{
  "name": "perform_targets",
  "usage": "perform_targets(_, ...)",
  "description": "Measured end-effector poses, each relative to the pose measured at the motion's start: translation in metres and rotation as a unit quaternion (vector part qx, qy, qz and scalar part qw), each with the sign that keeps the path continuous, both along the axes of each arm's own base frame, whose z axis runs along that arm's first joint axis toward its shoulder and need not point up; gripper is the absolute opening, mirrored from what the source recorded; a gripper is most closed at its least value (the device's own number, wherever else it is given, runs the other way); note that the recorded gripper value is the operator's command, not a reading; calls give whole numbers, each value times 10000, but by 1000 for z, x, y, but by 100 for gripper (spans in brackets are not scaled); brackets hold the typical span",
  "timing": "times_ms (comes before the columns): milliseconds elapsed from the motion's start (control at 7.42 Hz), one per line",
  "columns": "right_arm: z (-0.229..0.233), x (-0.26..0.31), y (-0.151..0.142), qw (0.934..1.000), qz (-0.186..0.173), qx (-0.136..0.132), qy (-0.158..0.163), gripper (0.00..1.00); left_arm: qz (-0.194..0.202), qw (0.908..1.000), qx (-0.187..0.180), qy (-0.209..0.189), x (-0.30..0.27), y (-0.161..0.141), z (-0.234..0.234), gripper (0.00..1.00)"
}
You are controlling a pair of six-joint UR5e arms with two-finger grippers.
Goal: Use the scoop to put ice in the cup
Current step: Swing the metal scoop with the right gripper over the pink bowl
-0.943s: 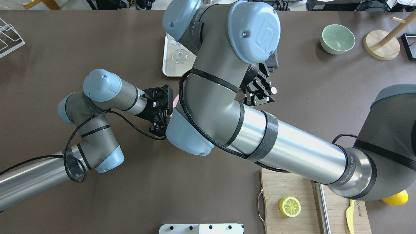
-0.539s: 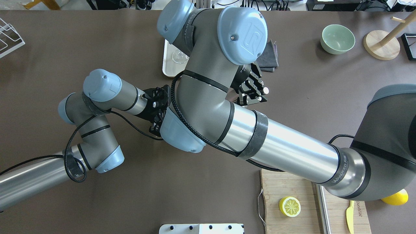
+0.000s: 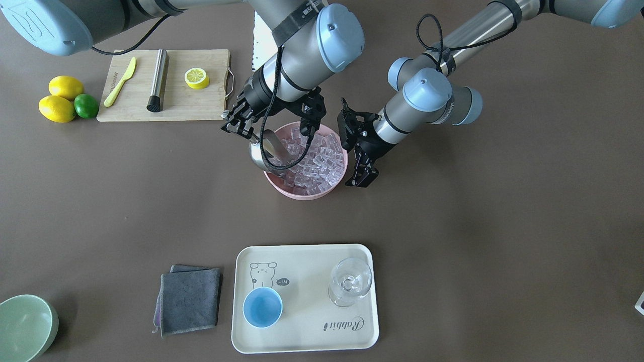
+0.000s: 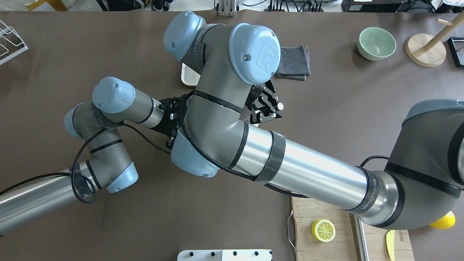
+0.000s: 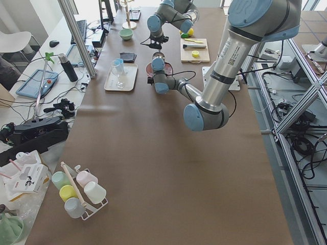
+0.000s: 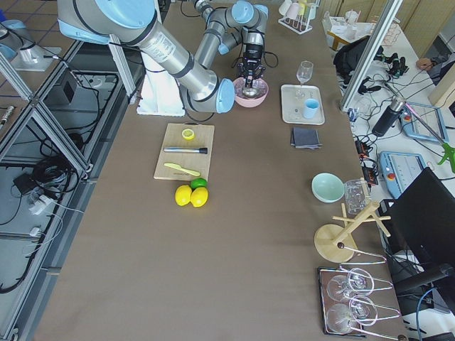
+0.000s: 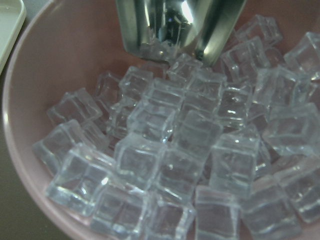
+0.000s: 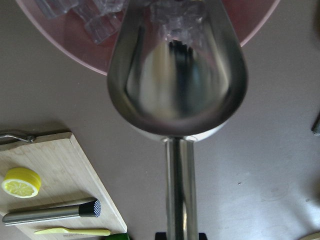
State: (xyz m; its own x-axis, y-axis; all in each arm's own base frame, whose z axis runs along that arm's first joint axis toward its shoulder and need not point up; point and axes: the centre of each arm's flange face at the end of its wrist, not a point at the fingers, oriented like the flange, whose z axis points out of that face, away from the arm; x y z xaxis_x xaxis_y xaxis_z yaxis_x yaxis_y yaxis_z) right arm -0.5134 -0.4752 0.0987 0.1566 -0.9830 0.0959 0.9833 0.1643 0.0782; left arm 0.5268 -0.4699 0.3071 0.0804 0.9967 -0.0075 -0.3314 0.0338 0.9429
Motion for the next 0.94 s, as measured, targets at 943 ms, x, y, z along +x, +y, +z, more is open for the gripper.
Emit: perform_targets(943, 46, 3, 16, 9943, 265, 499, -902, 0, -12, 10000, -3, 1, -2, -1, 0, 99)
